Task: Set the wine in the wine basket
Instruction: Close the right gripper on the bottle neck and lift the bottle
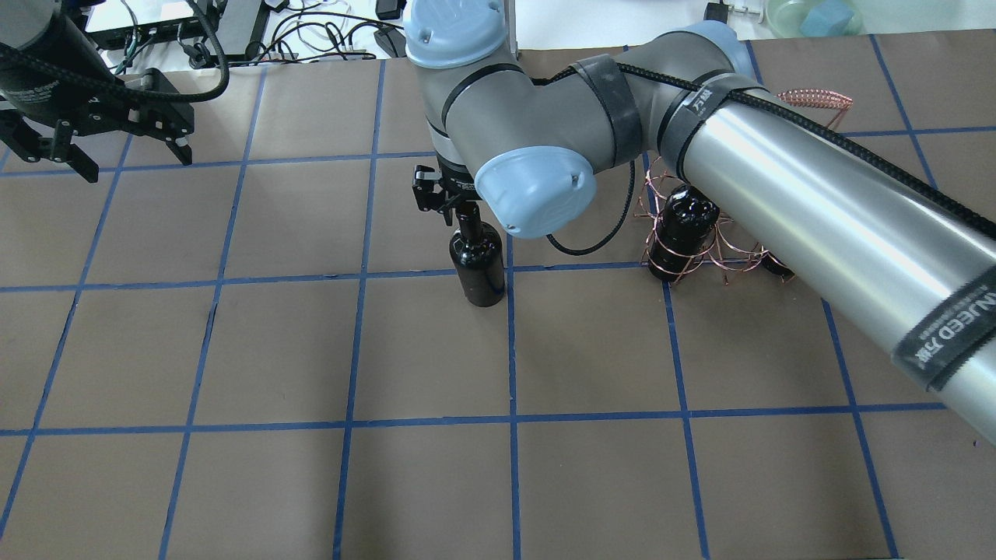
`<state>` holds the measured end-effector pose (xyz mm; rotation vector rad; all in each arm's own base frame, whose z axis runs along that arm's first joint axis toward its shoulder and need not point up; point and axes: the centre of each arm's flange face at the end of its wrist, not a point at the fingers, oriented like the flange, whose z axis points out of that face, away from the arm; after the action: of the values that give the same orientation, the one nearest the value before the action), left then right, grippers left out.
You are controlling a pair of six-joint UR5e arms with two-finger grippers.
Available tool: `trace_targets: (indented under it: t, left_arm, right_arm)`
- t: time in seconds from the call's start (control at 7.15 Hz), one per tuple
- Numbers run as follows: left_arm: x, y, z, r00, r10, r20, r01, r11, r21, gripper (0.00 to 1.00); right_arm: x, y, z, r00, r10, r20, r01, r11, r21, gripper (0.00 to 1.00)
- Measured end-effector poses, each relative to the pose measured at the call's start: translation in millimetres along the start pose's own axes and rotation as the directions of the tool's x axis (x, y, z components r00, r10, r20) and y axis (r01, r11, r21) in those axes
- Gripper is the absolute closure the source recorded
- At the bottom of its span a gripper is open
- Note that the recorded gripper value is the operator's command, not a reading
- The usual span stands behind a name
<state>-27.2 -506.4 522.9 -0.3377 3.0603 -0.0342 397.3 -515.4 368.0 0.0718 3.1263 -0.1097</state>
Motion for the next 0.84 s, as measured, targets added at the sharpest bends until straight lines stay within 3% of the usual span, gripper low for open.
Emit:
trace_targets:
  t: [0.56,0.7,0.84]
  left_arm:
    - [-0.3,1.8,2.2,1.0,0.0,0.0,0.0,1.0,-0.008,0.0]
    - [-0.3,2.0,2.7,1.0,0.0,0.0,0.0,1.0,-0.009,0.0]
    - [-0.3,2.0,3.0,1.0,0.0,0.0,0.0,1.0,-0.009,0.0]
  right_arm:
    - [-6.8,4.6,-1.4,1.0,-0.001,0.006,0.001,1.0,-0.001,0.23]
    - [-8.2,5.3,0.4,1.0,-0.002,0.006,0.002,1.0,-0.006,0.39]
    - [-8.7,5.4,0.8,1.0,-0.002,0.007,0.002,1.0,-0.009,0.44]
